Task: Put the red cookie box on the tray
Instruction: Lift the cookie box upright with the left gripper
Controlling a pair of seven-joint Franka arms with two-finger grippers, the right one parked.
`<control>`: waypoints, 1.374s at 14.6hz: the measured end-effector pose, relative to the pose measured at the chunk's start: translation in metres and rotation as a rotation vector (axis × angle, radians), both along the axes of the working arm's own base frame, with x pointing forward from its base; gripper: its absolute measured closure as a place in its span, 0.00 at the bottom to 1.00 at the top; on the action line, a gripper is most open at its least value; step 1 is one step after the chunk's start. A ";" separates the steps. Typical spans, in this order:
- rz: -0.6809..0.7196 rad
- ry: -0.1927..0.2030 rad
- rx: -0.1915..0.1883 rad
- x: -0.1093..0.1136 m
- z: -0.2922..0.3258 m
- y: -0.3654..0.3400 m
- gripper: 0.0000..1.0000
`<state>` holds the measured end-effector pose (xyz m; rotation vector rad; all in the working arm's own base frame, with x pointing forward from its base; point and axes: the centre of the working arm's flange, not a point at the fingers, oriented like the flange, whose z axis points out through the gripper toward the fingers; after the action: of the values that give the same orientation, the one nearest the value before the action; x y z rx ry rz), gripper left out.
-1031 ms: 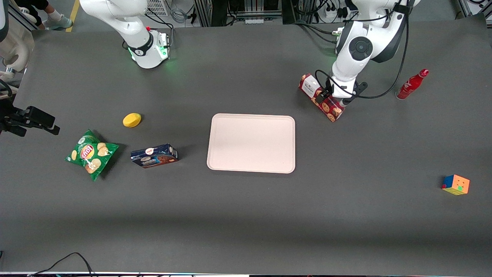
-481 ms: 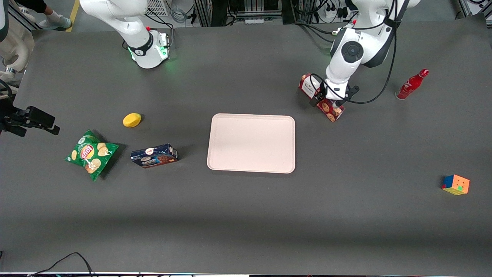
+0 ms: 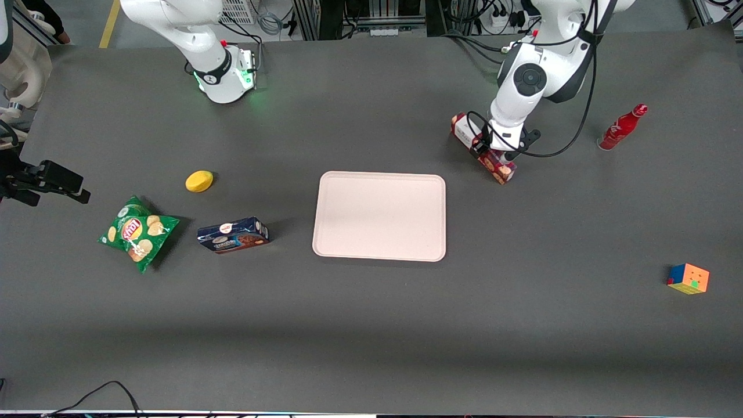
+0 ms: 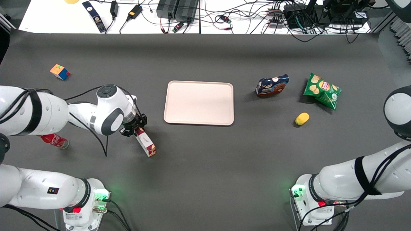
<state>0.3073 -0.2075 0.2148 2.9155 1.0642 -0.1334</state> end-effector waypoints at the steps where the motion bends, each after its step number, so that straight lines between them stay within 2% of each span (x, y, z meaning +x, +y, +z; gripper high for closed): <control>1: 0.000 0.000 0.000 0.000 0.000 0.000 0.62; 3: 0.000 -0.001 -0.001 0.000 0.000 0.000 0.77; 7: -0.005 -0.002 -0.008 0.008 0.008 -0.007 0.78; 9: -0.040 0.028 -0.010 0.018 0.021 -0.017 0.78; 11: -0.101 0.057 -0.024 0.040 0.048 -0.021 0.78; 12: -0.133 0.056 -0.039 0.055 0.065 -0.019 0.78; 14: -0.220 0.018 -0.053 0.082 0.100 -0.020 0.78; 17: -0.377 -0.071 -0.014 0.120 0.153 -0.032 0.78; 20: -0.540 -0.123 0.020 0.157 0.209 -0.053 0.78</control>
<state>0.4642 -0.2604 0.4234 3.0978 0.2448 0.0443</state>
